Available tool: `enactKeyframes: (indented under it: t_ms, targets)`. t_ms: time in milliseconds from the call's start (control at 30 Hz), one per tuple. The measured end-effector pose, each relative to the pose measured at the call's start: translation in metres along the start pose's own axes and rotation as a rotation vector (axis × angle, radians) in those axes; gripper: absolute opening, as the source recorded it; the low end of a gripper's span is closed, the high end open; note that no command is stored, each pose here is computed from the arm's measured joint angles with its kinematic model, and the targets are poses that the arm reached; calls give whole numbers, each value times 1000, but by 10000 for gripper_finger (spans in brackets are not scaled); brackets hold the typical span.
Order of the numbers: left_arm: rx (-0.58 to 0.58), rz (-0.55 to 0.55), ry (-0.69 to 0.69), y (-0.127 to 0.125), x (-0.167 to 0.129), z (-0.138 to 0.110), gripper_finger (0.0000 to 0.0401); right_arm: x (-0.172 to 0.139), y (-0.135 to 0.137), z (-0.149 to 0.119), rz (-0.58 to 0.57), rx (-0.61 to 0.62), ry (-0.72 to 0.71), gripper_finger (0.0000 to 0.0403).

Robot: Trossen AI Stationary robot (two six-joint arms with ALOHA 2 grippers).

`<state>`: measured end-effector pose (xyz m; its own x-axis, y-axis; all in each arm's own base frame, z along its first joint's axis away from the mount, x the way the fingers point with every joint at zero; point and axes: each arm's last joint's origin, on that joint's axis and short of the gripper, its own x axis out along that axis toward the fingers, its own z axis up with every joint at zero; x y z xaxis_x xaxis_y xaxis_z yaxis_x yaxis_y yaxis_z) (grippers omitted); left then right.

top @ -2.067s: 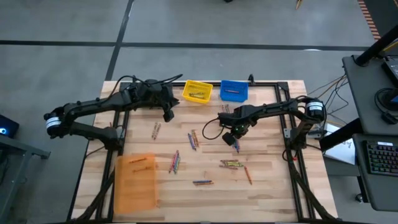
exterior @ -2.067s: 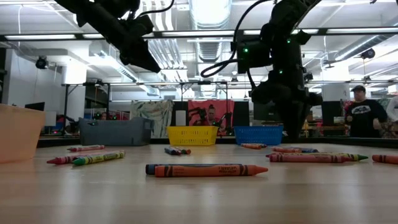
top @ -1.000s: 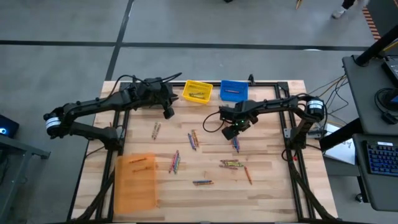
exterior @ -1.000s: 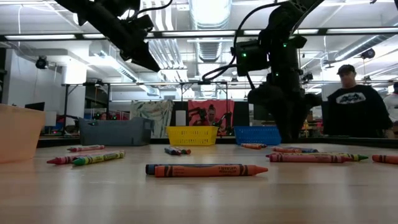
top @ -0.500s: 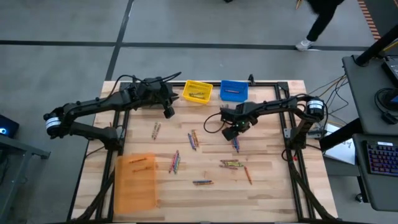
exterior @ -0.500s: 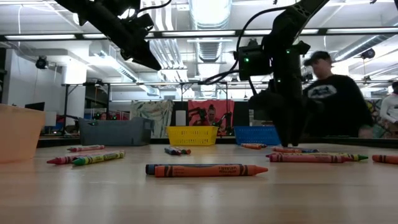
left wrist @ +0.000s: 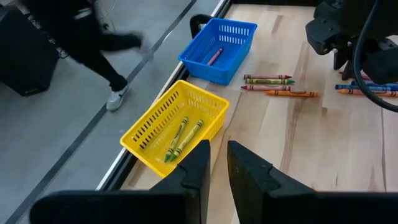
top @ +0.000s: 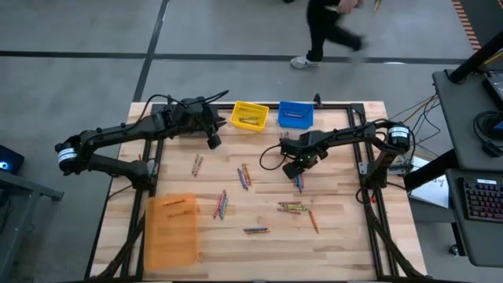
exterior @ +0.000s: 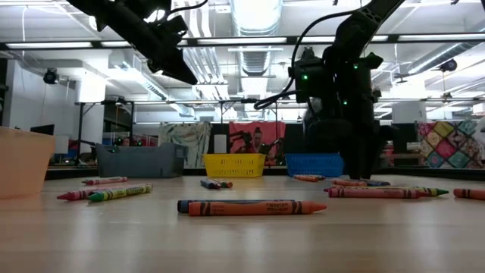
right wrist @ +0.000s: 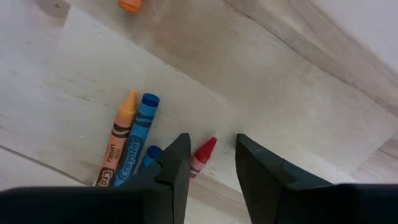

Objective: Sort crayons
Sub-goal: Put the red crayon into the blue bin

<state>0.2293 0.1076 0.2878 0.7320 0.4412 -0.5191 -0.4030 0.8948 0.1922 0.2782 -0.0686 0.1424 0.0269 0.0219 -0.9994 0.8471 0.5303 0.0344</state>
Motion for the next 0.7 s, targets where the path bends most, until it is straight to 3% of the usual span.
enactKeyframes:
  t_ms: [700]
  targets:
    - [-3,0,1,0,0,0,38,0,1,1,0,-2,-8,9]
